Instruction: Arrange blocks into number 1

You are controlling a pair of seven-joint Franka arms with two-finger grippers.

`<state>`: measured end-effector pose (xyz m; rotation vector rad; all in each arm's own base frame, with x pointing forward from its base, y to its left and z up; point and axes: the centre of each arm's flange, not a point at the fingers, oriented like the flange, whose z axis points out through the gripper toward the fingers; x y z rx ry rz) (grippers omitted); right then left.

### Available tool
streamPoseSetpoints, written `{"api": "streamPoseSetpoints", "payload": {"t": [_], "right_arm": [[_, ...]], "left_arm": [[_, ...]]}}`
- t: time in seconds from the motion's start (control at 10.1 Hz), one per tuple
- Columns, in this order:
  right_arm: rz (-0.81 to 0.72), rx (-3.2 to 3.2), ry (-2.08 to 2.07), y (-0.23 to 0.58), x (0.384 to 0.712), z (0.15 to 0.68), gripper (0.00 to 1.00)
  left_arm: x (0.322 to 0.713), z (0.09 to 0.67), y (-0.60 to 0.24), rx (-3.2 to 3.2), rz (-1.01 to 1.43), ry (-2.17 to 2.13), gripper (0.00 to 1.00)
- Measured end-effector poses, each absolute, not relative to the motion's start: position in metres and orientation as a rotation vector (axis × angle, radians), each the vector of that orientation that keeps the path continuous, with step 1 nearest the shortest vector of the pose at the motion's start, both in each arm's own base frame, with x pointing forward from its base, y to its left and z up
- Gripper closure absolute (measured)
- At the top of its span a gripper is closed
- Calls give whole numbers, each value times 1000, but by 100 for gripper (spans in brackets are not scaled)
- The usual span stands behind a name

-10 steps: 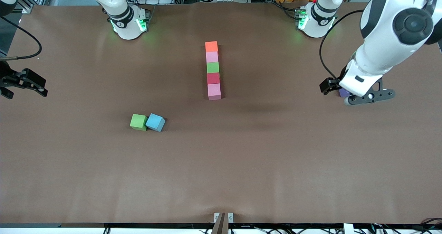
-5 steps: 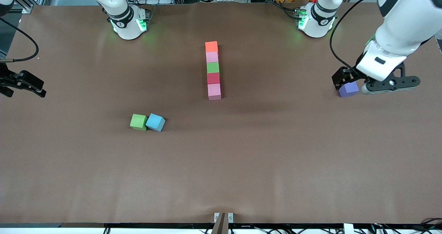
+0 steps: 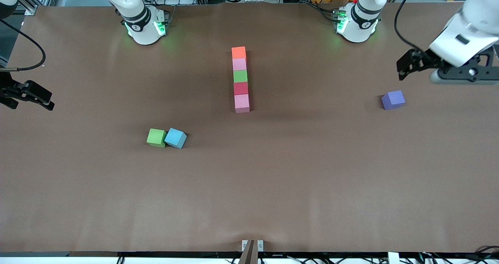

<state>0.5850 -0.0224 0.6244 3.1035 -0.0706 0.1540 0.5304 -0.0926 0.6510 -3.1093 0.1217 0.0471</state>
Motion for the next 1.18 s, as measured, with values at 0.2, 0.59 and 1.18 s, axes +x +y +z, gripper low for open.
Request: {"api": "streamPoseSetpoints", "payload": {"t": [0.2,0.59,1.18], "right_arm": [[153,3104,-71,-23,585,624,0],[151,3104,-71,-22,585,623,0],[151,3104,-72,-22,585,623,0]], "left_arm": [[528,667,-65,-3149,63,126,0],[527,672,-65,-3151,51,138,0],[527,672,-65,-3151,51,139,0]]}}
